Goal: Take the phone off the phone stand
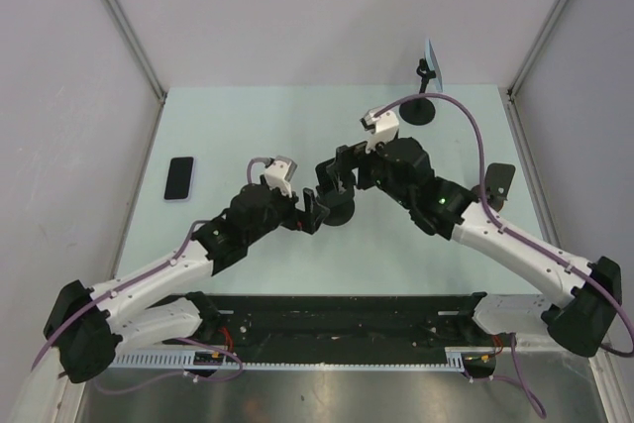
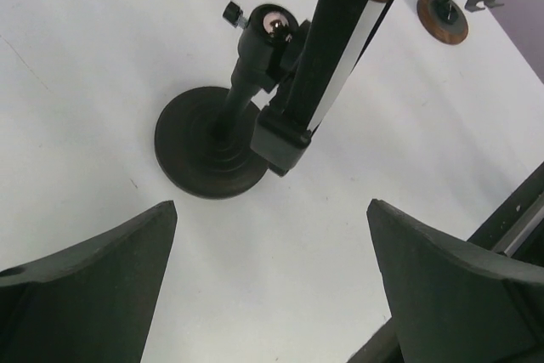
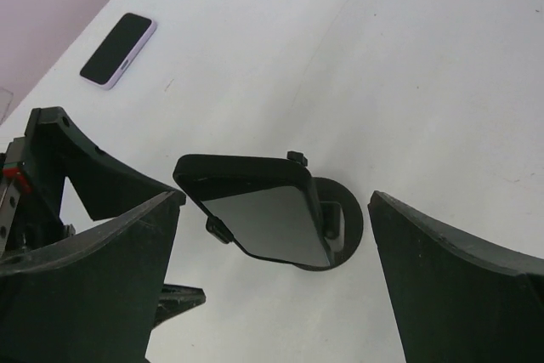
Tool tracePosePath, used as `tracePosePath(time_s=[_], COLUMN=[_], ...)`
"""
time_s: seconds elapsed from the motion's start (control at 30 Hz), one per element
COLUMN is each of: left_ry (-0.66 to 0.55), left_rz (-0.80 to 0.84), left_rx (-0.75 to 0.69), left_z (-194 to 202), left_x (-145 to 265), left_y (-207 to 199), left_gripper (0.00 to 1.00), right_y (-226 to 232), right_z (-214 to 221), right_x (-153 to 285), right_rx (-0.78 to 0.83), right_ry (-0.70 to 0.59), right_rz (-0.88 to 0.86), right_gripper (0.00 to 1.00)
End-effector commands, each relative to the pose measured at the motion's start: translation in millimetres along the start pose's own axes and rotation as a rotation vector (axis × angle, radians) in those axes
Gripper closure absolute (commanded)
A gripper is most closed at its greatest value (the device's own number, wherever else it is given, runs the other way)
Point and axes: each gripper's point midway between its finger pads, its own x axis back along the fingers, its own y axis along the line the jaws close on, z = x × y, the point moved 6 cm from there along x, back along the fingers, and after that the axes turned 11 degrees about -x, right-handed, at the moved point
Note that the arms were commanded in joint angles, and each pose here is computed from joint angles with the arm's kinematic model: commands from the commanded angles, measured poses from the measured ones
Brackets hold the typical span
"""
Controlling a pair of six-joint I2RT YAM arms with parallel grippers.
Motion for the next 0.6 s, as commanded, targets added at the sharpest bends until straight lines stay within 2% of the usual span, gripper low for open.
tracePosePath(time_s=[0.0, 0.23, 0.57], left_ry=[-0.095, -0.123, -0.164], left_rz=[0.017, 0.058, 0.045], left_rx=[0.004, -0.099, -0.223], left_z=[-32.8, -52.4, -83.4], left_x=[-1.7, -6.6, -15.6], left_y=[-8.4, -13.6, -13.7], left_gripper=[0.00, 0.00, 0.02], right_y=[-5.2, -46.1, -62.4], right_z=[-16.4, -9.1, 12.2], right_x=[21.3, 35.1, 50.6], right_rx=[-0.016, -0.095, -0.115], right_ry=[-0.015, -0.036, -0.068], right_rz=[-0.040, 0.009, -0.029], right_gripper=[0.02, 0.04, 0.07])
